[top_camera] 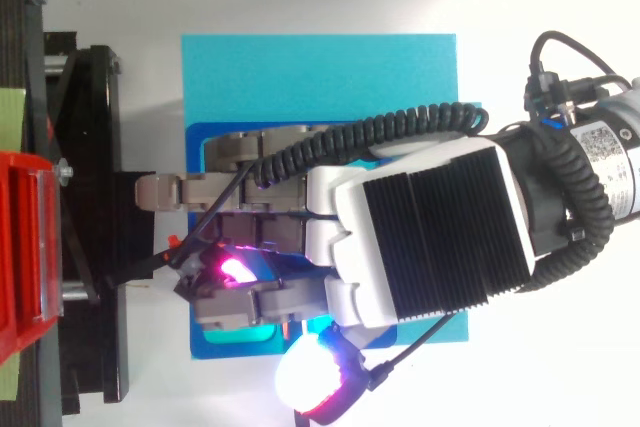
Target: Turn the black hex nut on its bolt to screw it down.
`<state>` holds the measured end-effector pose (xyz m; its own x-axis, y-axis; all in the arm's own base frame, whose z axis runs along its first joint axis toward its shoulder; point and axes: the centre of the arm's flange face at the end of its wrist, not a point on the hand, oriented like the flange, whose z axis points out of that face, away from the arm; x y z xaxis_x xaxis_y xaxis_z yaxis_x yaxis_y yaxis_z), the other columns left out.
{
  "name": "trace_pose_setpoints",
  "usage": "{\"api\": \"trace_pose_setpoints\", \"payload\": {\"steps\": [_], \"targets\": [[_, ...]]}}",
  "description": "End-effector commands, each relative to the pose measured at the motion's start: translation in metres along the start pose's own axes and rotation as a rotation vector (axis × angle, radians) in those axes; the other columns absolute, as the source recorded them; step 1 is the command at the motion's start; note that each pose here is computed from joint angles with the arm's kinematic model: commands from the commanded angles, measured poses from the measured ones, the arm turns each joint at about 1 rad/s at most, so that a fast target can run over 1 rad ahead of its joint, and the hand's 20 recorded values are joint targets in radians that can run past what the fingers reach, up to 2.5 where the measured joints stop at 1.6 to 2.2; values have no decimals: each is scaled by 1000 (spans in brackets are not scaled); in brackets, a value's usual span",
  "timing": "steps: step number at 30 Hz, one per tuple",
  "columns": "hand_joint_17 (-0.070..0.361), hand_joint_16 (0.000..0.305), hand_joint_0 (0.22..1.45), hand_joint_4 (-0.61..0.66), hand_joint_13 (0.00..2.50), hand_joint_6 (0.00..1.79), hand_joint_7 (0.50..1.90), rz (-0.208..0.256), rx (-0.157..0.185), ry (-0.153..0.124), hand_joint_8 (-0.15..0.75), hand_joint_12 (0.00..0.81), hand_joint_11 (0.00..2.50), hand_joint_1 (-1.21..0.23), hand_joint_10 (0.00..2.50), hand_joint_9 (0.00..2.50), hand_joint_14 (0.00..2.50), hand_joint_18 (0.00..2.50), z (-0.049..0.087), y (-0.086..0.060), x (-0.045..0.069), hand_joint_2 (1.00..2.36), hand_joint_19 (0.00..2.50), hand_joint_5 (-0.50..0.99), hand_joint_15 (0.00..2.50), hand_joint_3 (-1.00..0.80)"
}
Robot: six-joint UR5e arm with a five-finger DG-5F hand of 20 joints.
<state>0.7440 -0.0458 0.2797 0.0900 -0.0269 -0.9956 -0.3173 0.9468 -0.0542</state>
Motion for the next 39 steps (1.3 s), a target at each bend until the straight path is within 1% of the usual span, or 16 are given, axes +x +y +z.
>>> {"api": "trace_pose_setpoints", "payload": {"steps": [1,4,5,11,17,19,20,21,23,24,25,28,31,34,37,39], "targets": [[104,46,512,164,483,504,1412,-6,3,1,229,313,0,-257,0,908,0,534,-1,-3,0,1000,561,-9,0,-500],[103,46,514,164,488,504,1413,-14,-11,11,227,312,0,-255,0,918,0,540,-4,-4,2,1000,561,-8,0,-500],[104,46,514,163,488,504,1408,-24,-16,9,227,312,0,-254,0,918,0,542,-4,-5,2,1000,561,-7,0,-500],[103,46,516,156,509,504,1411,-51,-11,3,218,310,0,-251,0,958,0,553,-5,-8,1,1000,560,2,0,-500],[103,46,519,149,519,504,1446,-56,-4,-8,212,309,13,-217,0,991,0,567,-5,-13,0,1000,567,8,0,-500],[103,46,518,149,525,504,1459,-55,-1,-5,210,310,7,-197,0,1007,0,564,-7,-15,1,1000,566,11,0,-500],[103,46,517,148,526,504,1461,-55,-3,-3,210,310,5,-191,0,1016,0,565,-7,-15,1,1000,557,11,0,-500],[103,46,517,151,527,504,1467,-55,-5,-2,211,310,4,-186,0,1016,0,565,-9,-19,1,1000,566,12,0,-500],[104,46,515,152,528,504,1474,-55,-15,-1,210,310,10,-171,0,1019,0,568,-11,-21,1,1000,566,14,0,-500],[104,46,514,150,529,504,1467,-55,-15,-1,214,310,10,-165,0,1020,0,568,-12,-23,1,1000,565,14,0,-500],[104,46,514,154,530,504,1474,-57,-18,-7,214,310,6,-163,0,1022,0,570,-12,-24,1,1000,565,14,0,-500],[105,47,511,161,530,504,1472,-58,-15,-8,213,313,10,-147,0,1021,0,564,-15,-29,0,1000,565,12,0,-500],[106,47,507,161,528,504,1462,-57,-20,-2,215,314,0,-117,0,1012,0,566,-17,-31,2,1000,571,10,0,-500],[107,47,504,163,528,504,1448,-58,-22,-2,218,316,9,-97,0,1012,0,569,-21,-39,2,1000,562,9,0,-500],[108,48,503,173,529,504,1442,-57,-28,-2,217,316,4,-93,0,1014,0,567,-23,-41,2,1000,570,9,0,-500],[107,48,503,171,529,504,1424,-55,-34,-1,220,317,3,-93,0,1011,0,565,-26,-45,2,1000,569,8,0,-500]]}}
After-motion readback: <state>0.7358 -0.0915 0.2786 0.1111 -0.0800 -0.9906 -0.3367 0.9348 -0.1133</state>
